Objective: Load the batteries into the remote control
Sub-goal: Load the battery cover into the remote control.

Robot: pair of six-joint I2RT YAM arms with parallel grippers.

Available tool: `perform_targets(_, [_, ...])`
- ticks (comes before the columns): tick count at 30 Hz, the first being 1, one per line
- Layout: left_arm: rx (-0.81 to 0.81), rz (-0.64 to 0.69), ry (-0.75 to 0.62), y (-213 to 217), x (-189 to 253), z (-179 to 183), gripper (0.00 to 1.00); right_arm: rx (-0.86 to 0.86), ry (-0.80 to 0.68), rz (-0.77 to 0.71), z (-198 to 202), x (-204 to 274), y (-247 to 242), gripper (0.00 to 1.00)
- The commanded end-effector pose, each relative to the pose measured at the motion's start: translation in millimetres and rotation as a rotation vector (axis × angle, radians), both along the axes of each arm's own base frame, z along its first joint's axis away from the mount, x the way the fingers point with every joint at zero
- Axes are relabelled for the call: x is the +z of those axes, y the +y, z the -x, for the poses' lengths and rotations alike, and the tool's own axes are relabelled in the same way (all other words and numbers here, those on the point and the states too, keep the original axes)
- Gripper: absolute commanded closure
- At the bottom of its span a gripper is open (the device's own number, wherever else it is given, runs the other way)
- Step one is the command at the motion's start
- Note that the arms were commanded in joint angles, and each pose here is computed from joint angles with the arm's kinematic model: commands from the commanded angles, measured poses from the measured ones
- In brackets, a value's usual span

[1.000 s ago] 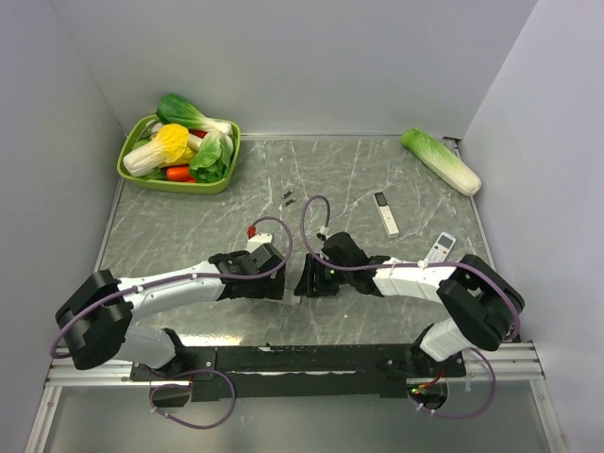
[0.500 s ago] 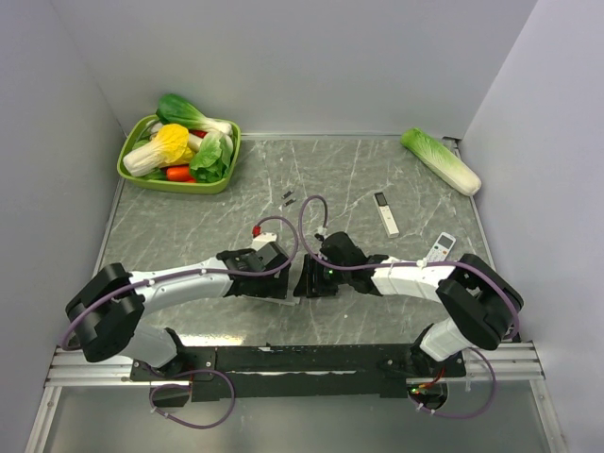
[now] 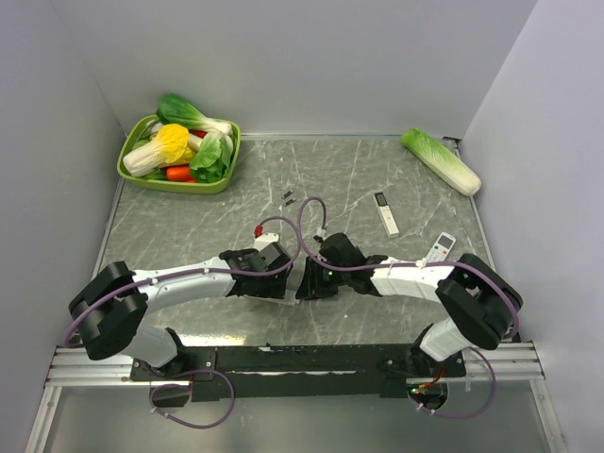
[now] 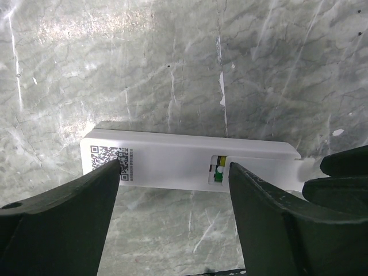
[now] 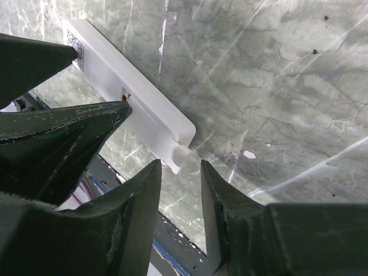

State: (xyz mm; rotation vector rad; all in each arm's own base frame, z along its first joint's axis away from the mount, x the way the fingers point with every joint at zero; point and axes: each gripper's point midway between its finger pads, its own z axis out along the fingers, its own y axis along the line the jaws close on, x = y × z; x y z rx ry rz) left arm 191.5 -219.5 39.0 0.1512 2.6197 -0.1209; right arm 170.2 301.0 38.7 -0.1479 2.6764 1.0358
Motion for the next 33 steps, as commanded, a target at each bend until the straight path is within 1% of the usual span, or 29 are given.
perform_targets(1, [-0.006, -0.013, 0.017, -1.8, -2.3, 3.4, 0.21, 0.031, -0.01, -0.017, -2.4, 7.6, 14.4, 0.62])
perform_targets(8, [-0.011, -0.013, 0.022, -3.8, -3.8, 4.1, 0.23, 0.047, -0.003, -0.013, -2.2, 5.6, 18.5, 0.7])
perform_targets(9, [-0.013, -0.018, 0.025, -3.2, -4.7, 4.4, 0.23, 0.051, -0.006, -0.015, -2.2, 6.6, 20.0, 0.73])
perform_targets(10, [-0.015, -0.018, 0.027, -3.7, -4.8, 5.0, 0.26, 0.049, -0.008, -0.013, -3.1, 6.7, 20.3, 0.74])
perform_targets(14, [-0.017, -0.021, 0.032, -4.0, -6.1, 6.0, 0.26, 0.059, -0.006, -0.01, -2.3, 5.9, 23.0, 0.8])
perform_targets(18, [-0.021, -0.024, 0.037, -3.9, -7.5, 7.7, 0.28, 0.061, -0.006, -0.009, -3.3, 5.7, 24.8, 0.83])
perform_targets(20, [-0.023, -0.025, 0.041, -3.9, -8.8, 8.4, 0.32, 0.066, -0.007, -0.01, -2.8, 6.5, 26.8, 0.85])
perform_targets(23, [-0.022, -0.028, 0.047, -3.7, -10.2, 9.2, 0.34, 0.069, -0.014, -0.007, -4.2, 8.5, 29.4, 0.86])
perform_targets(24, [-0.024, -0.029, 0.049, -3.5, -10.3, 9.6, 0.37, 0.073, -0.017, -0.007, -4.1, 9.5, 30.4, 0.86])
perform_targets(26, [-0.026, -0.026, 0.049, -5.2, -10.1, 9.3, 0.39, 0.078, -0.017, -0.002, -3.7, 9.0, 32.1, 0.87])
perform_targets(27, [-0.028, -0.028, 0.049, -5.0, -10.5, 9.4, 0.43, 0.08, -0.017, -0.001, -4.1, 8.7, 32.4, 0.87])
perform_targets(29, [-0.033, -0.024, 0.055, -6.6, -11.7, 10.4, 0.46, 0.086, -0.02, -0.005, -5.1, 10.4, 36.1, 0.89])
perform_targets(30, [-0.032, -0.026, 0.058, -6.5, -12.2, 10.3, 0.49, 0.086, -0.021, -0.005, -5.6, 10.3, 37.2, 0.89])
perform_targets(33, [-0.04, -0.02, 0.062, -8.6, -13.2, 11.5, 0.52, 0.099, -0.026, -0.009, -7.0, 11.7, 42.8, 0.9])
